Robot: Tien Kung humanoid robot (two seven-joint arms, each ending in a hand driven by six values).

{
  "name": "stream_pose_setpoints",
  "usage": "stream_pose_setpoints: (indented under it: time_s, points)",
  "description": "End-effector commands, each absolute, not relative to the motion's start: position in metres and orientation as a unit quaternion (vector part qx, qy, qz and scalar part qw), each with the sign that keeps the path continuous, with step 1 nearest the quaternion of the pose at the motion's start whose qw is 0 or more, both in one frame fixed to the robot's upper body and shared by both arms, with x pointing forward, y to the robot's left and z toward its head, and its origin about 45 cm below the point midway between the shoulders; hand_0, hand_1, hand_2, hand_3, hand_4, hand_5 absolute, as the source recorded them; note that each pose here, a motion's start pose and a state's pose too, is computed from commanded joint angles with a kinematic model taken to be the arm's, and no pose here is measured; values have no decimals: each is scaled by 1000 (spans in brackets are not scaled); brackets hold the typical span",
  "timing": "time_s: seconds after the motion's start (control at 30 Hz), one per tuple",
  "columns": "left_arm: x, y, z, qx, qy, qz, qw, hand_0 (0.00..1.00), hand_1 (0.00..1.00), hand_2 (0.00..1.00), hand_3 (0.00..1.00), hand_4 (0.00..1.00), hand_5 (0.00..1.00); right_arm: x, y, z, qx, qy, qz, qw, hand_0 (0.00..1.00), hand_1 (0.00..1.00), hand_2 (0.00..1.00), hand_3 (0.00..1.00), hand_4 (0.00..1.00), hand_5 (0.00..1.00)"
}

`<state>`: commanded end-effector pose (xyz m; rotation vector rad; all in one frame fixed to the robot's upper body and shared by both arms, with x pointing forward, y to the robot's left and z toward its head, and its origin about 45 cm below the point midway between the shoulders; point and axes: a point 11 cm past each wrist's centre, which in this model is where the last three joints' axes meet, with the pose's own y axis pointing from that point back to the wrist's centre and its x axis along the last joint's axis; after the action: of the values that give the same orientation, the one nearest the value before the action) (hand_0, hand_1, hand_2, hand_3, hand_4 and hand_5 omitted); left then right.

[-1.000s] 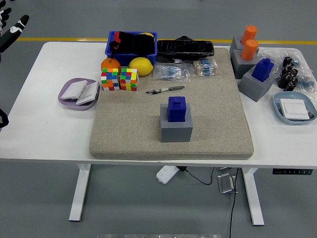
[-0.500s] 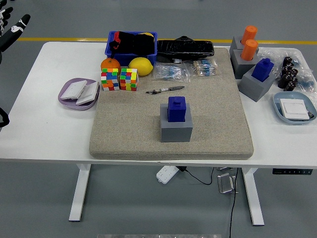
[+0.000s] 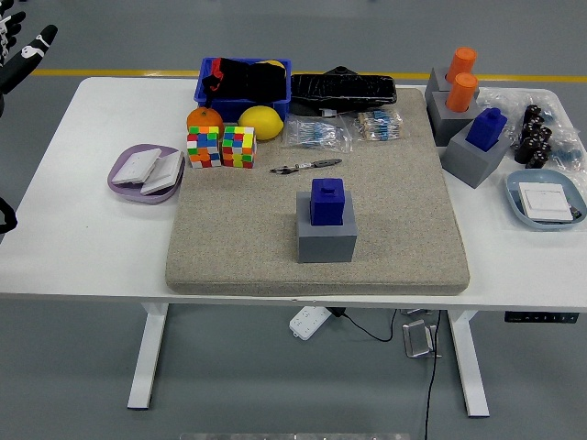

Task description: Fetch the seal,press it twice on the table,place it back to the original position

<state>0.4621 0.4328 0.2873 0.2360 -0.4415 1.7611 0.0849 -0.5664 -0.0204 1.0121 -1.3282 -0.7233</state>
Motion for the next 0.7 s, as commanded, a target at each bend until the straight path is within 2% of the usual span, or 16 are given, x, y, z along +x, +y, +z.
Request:
stream_pose_setpoints:
  time_s: [0.7]
  points:
    - [461,433,285,106,-191,760,612,955,960,933,974,888,587,86,-565,-21,443,-572,-312,616,912,774,777,780,929,621]
